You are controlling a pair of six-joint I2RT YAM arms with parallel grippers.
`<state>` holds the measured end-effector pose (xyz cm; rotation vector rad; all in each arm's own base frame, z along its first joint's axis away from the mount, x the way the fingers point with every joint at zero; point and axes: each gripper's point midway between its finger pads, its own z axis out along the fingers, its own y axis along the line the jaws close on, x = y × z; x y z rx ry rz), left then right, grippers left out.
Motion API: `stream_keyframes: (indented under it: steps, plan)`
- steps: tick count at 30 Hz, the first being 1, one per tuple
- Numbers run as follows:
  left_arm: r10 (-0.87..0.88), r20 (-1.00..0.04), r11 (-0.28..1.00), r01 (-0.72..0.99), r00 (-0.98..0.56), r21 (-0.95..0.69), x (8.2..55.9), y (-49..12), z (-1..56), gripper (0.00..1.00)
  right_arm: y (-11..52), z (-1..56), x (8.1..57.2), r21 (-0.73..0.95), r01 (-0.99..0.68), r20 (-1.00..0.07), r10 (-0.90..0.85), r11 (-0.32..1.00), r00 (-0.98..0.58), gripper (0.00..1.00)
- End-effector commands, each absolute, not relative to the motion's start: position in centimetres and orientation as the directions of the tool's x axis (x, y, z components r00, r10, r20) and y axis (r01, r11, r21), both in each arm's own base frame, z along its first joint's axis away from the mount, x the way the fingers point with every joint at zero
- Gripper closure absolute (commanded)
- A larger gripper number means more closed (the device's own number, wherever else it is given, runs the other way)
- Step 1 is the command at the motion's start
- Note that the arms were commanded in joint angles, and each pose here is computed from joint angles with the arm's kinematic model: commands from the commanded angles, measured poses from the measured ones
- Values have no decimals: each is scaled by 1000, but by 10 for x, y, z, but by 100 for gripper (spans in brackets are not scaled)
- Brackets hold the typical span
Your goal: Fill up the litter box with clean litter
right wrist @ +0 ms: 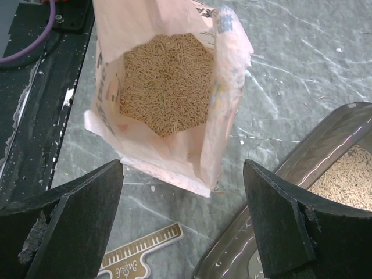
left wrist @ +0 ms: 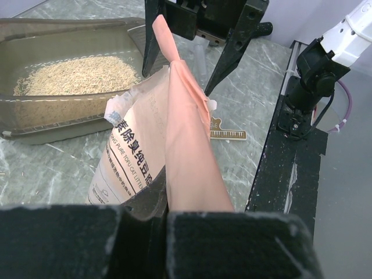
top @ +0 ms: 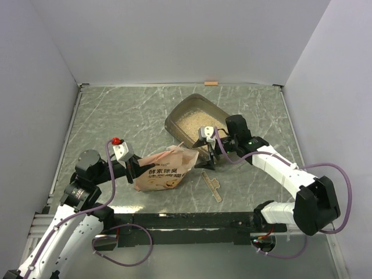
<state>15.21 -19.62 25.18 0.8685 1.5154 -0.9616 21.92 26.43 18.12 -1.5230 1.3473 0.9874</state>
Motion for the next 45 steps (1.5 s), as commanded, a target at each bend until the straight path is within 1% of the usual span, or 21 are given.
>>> stream_keyframes:
  steps: [1,8,11,14,15,18,19,22,23,25,29,30,31,33,35,36,37,38,41,42,45]
  plan:
    - [-10,-996,386,918,-94,-90,149,-198,272,99,276,208,226,-190,-974,-953,-214,-123,213,11]
    - [-7,-995,390,916,-96,-92,150,-198,270,99,285,204,224,-143,-976,-974,-150,-162,167,16]
    - [-6,-995,392,915,-99,-94,150,-198,270,99,289,207,226,-149,-974,-977,-125,-171,172,21]
    - [-6,-995,395,914,-102,-96,151,-198,270,99,291,205,224,-123,-975,-982,-118,-187,146,35]
    - [-6,-995,397,913,-100,-95,151,-198,270,99,292,203,222,-113,-974,-983,-118,-198,138,43]
    - [-8,-995,407,909,-97,-92,153,-197,270,99,293,195,217,-75,-972,-985,-135,-224,107,57]
    - [-9,-996,410,908,-93,-88,153,-196,271,99,294,191,218,-60,-972,-986,-141,-228,94,58]
    - [-10,-996,421,903,-93,-88,154,-195,271,99,296,185,214,-47,-970,-987,-141,-239,83,72]
    - [-12,-996,433,897,-91,-87,156,-194,272,99,296,184,216,-48,-972,-987,-141,-230,82,86]
    - [-13,-996,447,890,-93,-89,158,-193,271,99,297,185,215,-49,-974,-988,-130,-221,79,100]
    - [-35,-997,517,853,-70,-79,169,-186,277,99,295,192,217,-78,-985,-989,-112,-156,96,100]
    - [-46,-997,521,850,-65,-80,170,-186,280,99,291,195,212,-69,-990,-991,-110,-124,82,100]
    - [-53,-997,523,848,-62,-81,172,-186,281,99,289,200,219,-101,-992,-988,-110,-70,109,100]
    - [-69,-997,507,858,-47,-75,172,-189,290,99,282,216,214,-139,-990,-985,-98,-9,139,100]
    - [-69,-996,502,860,-62,-88,176,-192,292,99,273,224,216,-153,-986,-983,-116,72,144,100]
    - [-71,-996,475,877,-47,-75,173,-195,300,99,267,239,210,-192,-977,-978,-101,97,182,100]
    - [-65,-996,462,883,-53,-77,176,-199,300,99,262,237,205,-172,-978,-980,-124,116,158,100]
    - [-85,-996,447,893,-16,-53,176,-201,313,99,254,252,203,-211,-964,-974,-118,163,193,100]
    - [-111,-994,349,936,-13,-51,173,-215,324,99,239,270,189,-218,-949,-974,-115,228,196,100]
    - [-131,-991,331,942,-5,-48,174,-218,332,99,236,274,184,-219,-947,-974,-114,235,197,100]
    - [-131,-991,269,960,-36,-71,181,-230,326,99,225,270,168,-191,-947,-979,-121,258,165,100]
